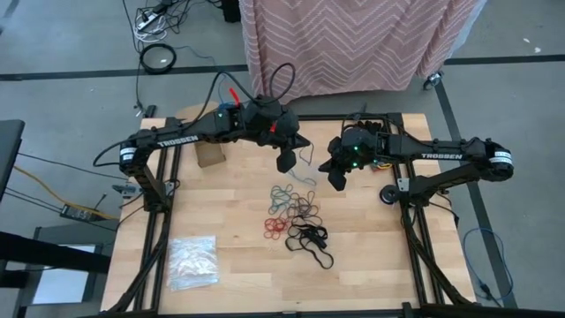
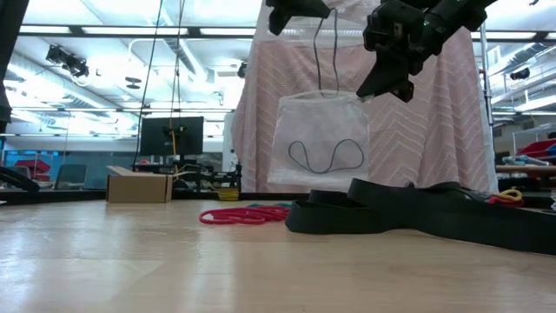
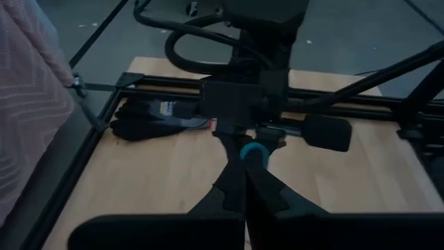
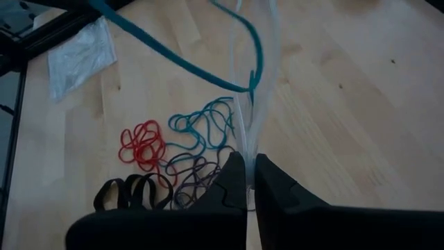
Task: Sort rubber bands
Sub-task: Put the blue rubber band into the transparent zip bag
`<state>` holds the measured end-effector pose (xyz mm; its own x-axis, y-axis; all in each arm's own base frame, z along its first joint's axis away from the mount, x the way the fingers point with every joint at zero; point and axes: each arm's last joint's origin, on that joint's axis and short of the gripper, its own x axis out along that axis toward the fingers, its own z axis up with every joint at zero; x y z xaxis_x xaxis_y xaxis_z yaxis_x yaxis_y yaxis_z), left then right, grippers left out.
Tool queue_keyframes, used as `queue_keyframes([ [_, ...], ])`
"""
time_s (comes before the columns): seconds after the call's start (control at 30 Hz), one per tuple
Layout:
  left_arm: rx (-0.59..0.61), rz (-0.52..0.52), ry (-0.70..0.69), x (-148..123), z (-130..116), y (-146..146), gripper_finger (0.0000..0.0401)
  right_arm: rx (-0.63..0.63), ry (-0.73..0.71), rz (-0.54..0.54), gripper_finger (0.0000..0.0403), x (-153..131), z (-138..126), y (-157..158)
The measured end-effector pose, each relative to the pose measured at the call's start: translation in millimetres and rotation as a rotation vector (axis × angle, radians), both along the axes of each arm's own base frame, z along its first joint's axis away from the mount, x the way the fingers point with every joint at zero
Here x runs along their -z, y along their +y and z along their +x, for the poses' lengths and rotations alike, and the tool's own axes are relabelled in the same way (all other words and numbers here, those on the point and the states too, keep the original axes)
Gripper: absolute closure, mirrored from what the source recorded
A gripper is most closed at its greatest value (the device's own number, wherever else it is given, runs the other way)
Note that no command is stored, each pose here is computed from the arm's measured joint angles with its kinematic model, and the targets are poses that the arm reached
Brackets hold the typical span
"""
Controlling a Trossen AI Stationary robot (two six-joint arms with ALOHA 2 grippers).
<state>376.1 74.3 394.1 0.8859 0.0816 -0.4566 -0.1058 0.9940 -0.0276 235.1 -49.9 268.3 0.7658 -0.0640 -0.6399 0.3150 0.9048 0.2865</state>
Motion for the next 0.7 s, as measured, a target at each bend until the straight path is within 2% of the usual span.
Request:
queue_keyframes([
  [0.5, -0.095, 0.159, 0.103, 6, -4, 5, 0.0401, -0.027, -0.040, -0.004, 0.0401, -3, 3, 5],
  [0.7, -0.126, 0.191, 0.115, 6, -6, 12, 0.0401, -0.016, -0.046, -0.014, 0.0401, -4, 4, 5],
])
